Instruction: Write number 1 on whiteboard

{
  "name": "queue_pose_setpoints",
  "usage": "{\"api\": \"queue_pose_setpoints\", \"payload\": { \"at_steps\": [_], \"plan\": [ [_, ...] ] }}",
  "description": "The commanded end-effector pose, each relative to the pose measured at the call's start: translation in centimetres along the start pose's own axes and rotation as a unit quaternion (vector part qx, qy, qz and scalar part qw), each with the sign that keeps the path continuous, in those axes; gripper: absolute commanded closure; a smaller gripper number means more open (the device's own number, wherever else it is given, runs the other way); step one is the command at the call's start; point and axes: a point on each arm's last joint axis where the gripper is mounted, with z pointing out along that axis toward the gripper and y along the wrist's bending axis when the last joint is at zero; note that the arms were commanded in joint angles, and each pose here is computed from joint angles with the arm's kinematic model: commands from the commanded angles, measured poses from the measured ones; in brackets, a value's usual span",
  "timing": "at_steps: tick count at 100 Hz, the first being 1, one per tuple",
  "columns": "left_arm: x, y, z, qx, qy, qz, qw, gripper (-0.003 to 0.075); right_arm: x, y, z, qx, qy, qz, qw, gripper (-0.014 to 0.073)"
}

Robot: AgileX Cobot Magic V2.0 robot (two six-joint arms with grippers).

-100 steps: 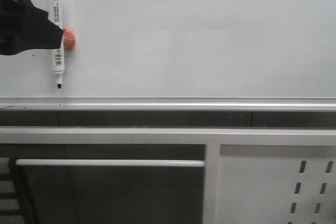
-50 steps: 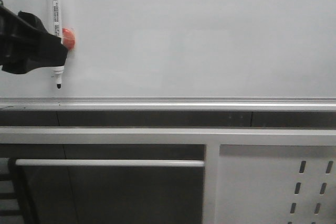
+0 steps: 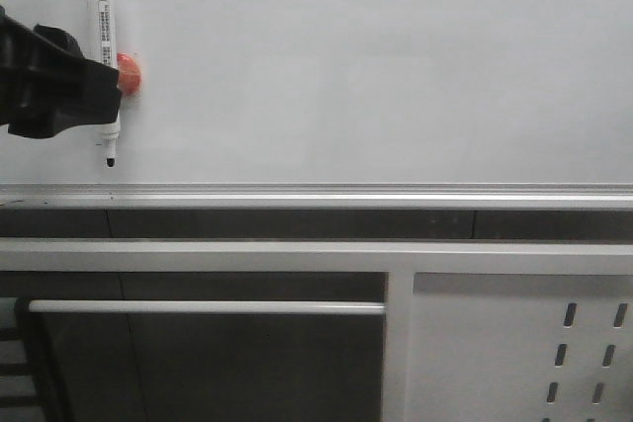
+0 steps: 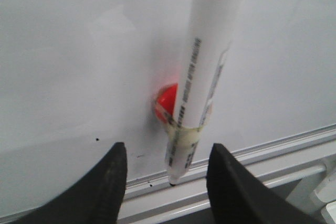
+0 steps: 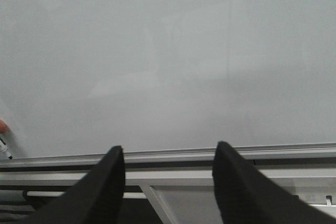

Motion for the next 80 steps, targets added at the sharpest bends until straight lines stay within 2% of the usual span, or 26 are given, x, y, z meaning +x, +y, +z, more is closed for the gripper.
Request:
{"api": "queue_pose_setpoints", "payload": {
  "at_steps": [1, 37, 60, 80],
  "plan": [
    [-1.2, -0.1, -0.2, -0.002, -0.028, -0.004, 1.000, 0.0393, -1.7, 0.4, -0.1, -0.007, -0.044, -0.008, 0.999, 0.0248],
    [-0.8, -0.5, 1.0, 0.003, -0.033, -0.020, 0.999, 0.0393, -1.7, 0.4, -0.1, -0.007, -0.044, -0.008, 0.999, 0.0248],
    [-1.9, -0.7, 1.7, -0.007, -0.057, -0.028, 0.998, 0.0393, -1.7, 0.4, -0.1, -0.007, -0.044, -0.008, 0.999, 0.0248],
    [-1.1, -1.0, 3.0, -0.011, -0.034, -0.029, 0.999, 0.0393, -1.7, 0.4, -0.1, -0.007, -0.044, -0.008, 0.999, 0.0248]
  ]
}}
